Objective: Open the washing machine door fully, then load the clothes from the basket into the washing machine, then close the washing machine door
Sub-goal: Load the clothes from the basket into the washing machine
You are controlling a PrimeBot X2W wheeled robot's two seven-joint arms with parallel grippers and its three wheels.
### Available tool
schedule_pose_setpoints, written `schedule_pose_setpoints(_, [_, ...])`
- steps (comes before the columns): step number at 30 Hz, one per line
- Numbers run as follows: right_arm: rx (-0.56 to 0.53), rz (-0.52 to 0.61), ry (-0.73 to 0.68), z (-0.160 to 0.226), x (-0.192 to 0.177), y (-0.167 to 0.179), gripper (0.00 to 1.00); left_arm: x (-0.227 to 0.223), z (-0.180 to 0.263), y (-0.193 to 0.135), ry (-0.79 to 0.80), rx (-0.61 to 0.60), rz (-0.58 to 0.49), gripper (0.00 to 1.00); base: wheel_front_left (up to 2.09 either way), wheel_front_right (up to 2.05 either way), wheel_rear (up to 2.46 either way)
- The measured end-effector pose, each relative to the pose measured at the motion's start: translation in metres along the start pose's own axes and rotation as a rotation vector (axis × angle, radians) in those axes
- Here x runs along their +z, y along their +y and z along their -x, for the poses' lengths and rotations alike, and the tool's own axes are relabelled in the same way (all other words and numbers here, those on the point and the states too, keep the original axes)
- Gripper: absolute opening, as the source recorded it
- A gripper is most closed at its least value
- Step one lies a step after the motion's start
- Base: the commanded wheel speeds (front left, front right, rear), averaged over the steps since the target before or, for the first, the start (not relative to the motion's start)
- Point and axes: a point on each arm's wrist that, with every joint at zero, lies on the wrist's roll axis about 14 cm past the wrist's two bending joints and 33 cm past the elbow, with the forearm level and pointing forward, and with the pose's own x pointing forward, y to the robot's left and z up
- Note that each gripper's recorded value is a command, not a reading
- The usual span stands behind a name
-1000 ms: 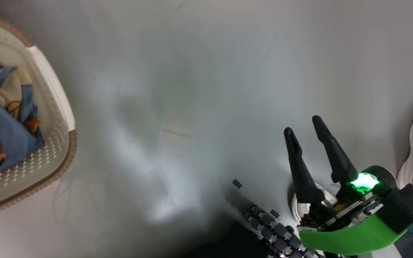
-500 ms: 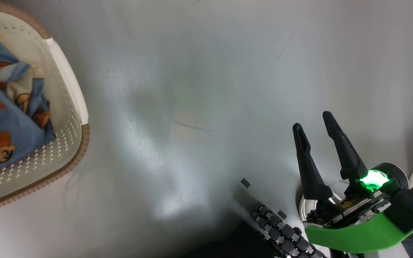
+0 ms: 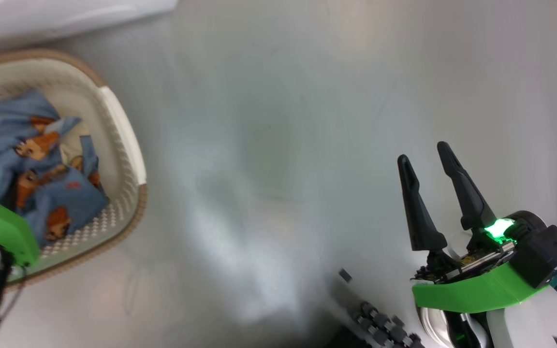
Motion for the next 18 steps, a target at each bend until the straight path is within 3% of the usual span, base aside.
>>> schedule_pose_setpoints(8, [0.033,0.011,-0.058,0.016,0.025,0.010,1.00,0.027,0.060,-0.026,-0.122,0.034,0.107,0.00,0.00,0.00,0.00])
schedule_pose_setpoints(18, [0.064,-0.030,-0.099,0.069,0.043,0.022,1.00,0.037,0.160,-0.047,-0.264,0.154,0.120,0.00,0.00,0.00,0.00])
